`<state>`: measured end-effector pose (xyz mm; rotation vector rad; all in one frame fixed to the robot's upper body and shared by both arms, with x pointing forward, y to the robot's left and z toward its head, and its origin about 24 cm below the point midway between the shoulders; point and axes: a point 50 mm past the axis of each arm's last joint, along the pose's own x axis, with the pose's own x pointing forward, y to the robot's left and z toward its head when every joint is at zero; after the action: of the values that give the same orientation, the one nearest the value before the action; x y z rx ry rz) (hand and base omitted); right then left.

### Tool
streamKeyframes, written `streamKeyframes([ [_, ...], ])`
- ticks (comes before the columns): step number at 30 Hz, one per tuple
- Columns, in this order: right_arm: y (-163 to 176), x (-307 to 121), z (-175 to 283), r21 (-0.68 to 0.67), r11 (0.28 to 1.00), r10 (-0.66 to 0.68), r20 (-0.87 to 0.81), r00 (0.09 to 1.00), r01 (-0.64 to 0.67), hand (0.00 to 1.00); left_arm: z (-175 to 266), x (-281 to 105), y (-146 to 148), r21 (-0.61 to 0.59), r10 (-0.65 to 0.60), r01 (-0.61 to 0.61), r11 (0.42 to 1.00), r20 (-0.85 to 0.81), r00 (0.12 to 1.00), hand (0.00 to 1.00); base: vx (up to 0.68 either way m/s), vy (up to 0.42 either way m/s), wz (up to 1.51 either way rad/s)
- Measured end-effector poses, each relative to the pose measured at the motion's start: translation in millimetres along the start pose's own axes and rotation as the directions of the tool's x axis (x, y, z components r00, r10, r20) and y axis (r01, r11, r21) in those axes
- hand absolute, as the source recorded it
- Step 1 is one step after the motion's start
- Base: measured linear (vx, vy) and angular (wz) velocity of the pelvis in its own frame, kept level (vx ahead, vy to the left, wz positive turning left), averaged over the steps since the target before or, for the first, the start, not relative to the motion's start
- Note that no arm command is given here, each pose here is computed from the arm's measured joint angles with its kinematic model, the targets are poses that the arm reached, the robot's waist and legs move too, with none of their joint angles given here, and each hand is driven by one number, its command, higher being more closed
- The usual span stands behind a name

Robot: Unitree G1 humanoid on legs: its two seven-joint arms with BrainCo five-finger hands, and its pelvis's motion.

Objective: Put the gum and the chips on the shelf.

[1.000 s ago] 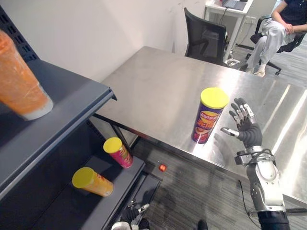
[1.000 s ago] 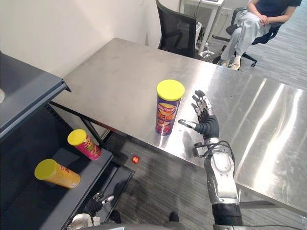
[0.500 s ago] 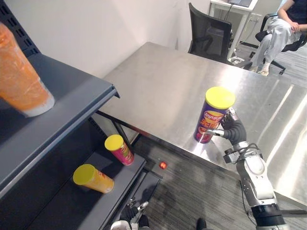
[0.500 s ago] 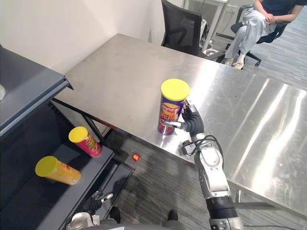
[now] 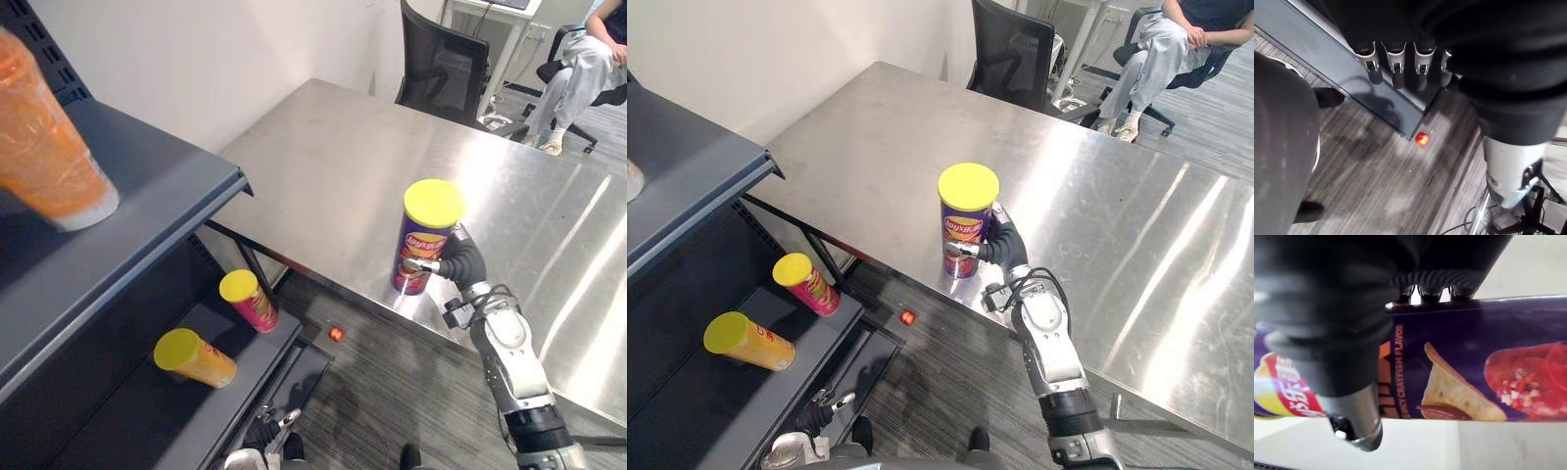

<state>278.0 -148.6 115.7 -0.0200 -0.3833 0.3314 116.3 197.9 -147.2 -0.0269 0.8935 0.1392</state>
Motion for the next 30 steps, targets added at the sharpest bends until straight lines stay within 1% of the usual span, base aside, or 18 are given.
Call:
streamKeyframes([
  [9,-1.2,2.1,-0.9,-0.001,1.0,-0.026,-0.002,1.0,0.026,1.0,2.5,1.1,-0.1,0.001,0.001,-0.001,1.0,0.006,1.0,0.0,0.0,-0.001,-0.04],
  [11,-5.6,1.3,-0.5,-0.005,0.999,-0.053,-0.004,0.999,0.053,1.0,2.8,1.2,0.1,0.002,0.002,-0.002,1.0,0.006,1.0,0.0,-0.01,-0.001,-0.13],
  [14,-23.2,-3.4,7.0,-0.024,0.991,-0.134,0.023,0.991,0.134,1.0,3.0,1.2,0.9,-0.003,0.008,-0.008,1.0,0.007,1.0,0.0,-0.02,-0.006,-0.11],
  [16,-34.0,-12.3,23.7,-0.041,0.98,-0.189,0.088,0.978,0.193,1.0,2.2,0.8,1.4,-0.004,0.017,-0.017,1.0,0.005,1.0,0.0,-0.02,-0.009,-0.17],
  [22,-51.3,-40.5,57.5,-0.057,0.955,-0.271,0.222,0.937,0.29,1.0,-3.1,-1.6,4.1,-0.015,0.032,-0.033,0.999,-0.008,0.999,0.0,-0.02,-0.004,-0.13],
  [26,-53.7,-56.4,61.3,-0.062,0.946,-0.298,0.227,0.927,0.319,1.0,-7.6,-3.5,5.6,-0.038,0.046,-0.047,0.998,-0.019,0.999,0.0,-0.02,-0.002,-0.13],
  [30,-52.9,-71.2,62.5,-0.035,0.932,-0.344,0.229,0.911,0.361,1.0,-13.2,-6.0,6.7,-0.056,0.057,-0.059,0.997,-0.033,0.998,0.0,-0.01,0.003,-0.04],
])
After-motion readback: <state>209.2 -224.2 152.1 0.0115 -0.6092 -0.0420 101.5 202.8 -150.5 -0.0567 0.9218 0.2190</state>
